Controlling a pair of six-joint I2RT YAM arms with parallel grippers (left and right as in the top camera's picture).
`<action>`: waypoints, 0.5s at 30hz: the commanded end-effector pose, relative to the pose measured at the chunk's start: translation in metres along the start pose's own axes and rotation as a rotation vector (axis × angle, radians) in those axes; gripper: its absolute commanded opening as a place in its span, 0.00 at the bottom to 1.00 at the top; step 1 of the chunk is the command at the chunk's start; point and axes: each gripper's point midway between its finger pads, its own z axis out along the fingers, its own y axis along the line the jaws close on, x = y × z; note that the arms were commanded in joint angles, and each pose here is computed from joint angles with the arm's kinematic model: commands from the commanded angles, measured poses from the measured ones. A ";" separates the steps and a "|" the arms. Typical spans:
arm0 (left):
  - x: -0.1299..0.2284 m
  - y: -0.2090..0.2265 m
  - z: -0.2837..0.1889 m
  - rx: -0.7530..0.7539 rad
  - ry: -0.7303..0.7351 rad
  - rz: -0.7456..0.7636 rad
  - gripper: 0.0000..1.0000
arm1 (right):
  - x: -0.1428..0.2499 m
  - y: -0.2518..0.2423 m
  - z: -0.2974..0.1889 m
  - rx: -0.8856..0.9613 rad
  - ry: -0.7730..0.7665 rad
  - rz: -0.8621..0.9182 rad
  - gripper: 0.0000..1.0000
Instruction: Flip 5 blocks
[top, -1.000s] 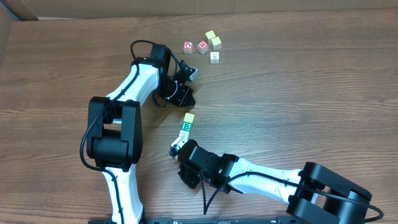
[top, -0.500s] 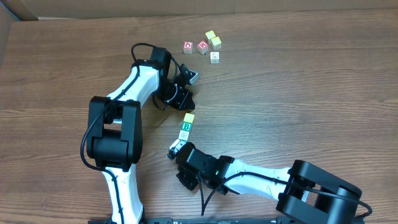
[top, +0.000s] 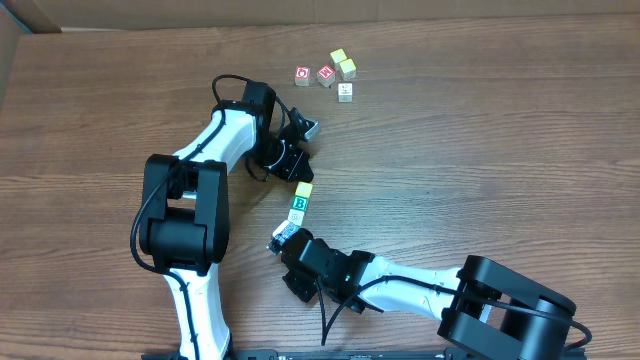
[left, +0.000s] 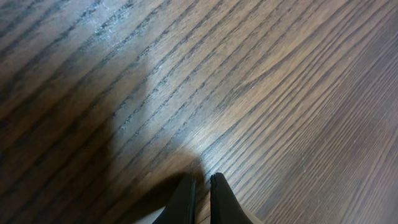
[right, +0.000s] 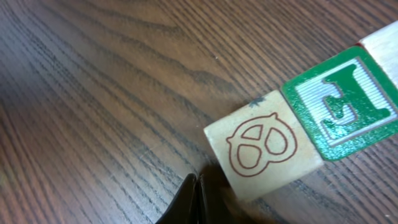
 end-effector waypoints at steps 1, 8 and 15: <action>0.010 0.003 0.011 -0.002 0.041 0.016 0.04 | 0.001 -0.006 0.003 0.032 -0.003 0.001 0.04; 0.013 0.005 0.010 -0.010 0.051 0.008 0.04 | 0.001 -0.007 0.003 0.040 -0.005 0.004 0.04; 0.015 0.007 0.008 -0.009 0.053 -0.010 0.04 | 0.000 -0.008 0.003 0.043 -0.006 0.004 0.04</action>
